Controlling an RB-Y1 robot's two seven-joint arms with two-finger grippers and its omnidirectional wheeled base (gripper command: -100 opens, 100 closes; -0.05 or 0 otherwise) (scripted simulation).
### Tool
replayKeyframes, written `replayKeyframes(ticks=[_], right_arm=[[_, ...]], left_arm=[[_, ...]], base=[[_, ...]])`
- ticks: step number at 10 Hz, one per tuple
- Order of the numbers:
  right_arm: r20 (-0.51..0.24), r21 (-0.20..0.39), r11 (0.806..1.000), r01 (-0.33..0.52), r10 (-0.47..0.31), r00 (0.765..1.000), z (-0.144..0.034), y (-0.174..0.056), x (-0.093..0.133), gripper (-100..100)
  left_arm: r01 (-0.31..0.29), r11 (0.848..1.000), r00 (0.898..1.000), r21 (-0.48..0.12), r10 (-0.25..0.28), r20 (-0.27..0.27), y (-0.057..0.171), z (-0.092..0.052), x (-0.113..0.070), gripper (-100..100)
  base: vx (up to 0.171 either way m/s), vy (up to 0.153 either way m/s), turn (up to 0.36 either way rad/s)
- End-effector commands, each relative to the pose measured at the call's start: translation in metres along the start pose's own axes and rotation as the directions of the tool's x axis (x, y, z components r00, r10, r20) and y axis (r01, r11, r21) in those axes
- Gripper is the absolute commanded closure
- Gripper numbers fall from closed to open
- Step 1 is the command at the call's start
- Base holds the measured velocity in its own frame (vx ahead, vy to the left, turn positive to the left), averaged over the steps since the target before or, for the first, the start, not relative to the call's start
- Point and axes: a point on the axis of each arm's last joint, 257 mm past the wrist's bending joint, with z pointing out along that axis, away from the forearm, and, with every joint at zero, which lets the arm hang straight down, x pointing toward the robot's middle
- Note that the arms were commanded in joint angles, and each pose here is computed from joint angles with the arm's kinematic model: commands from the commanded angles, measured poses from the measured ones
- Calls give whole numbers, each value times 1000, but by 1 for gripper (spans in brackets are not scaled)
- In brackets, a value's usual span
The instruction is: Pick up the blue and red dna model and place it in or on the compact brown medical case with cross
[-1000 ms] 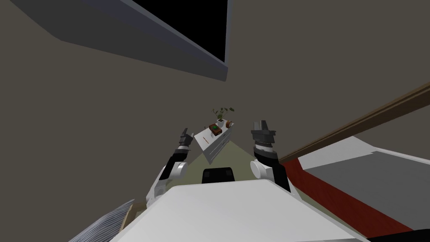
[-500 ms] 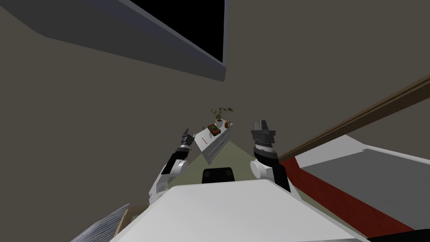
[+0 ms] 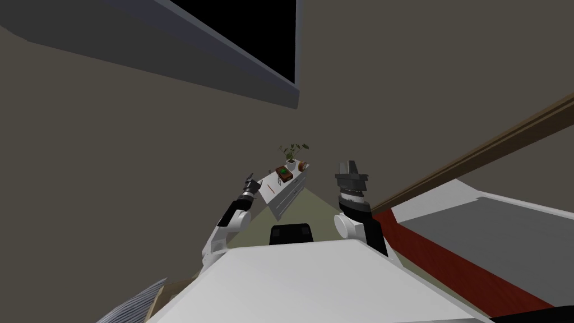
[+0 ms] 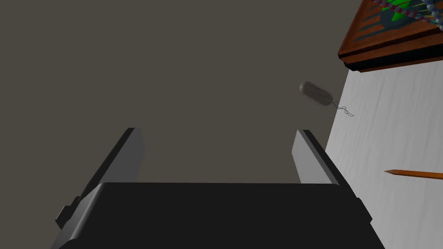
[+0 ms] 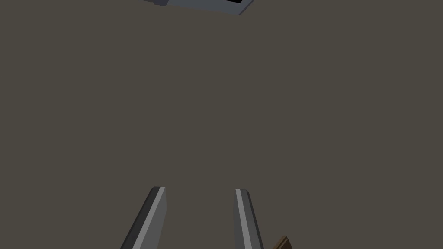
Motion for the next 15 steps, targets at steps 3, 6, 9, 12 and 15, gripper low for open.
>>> replayKeyframes(ticks=[3, 6, 9, 12, 15], right_arm=[[0, 0, 1000, 0, 0, 1000, 0, 0, 0, 0], [0, 0, 1000, 0, 0, 1000, 0, 0, 0, 0], [0, 0, 1000, 0, 0, 1000, 0, 0, 0, 0], [0, 0, 1000, 0, 0, 1000, 0, 0, 0, 0], [0, 0, 1000, 0, 0, 1000, 0, 0, 0, 0]], left_arm=[[111, 991, 993, -76, -108, 47, 21, 6, -14, -100], [214, 967, 974, -135, -201, 102, 39, 10, -28, -100], [314, 932, 944, -182, -285, 165, 56, 13, -42, -100], [409, 886, 903, -216, -360, 233, 72, 13, -56, -100], [499, 834, 854, -238, -425, 300, 87, 12, -69, -100]], base=[[33, -47, -28], [39, -46, -24], [44, -54, -20], [55, -60, -16], [52, -52, -14]])
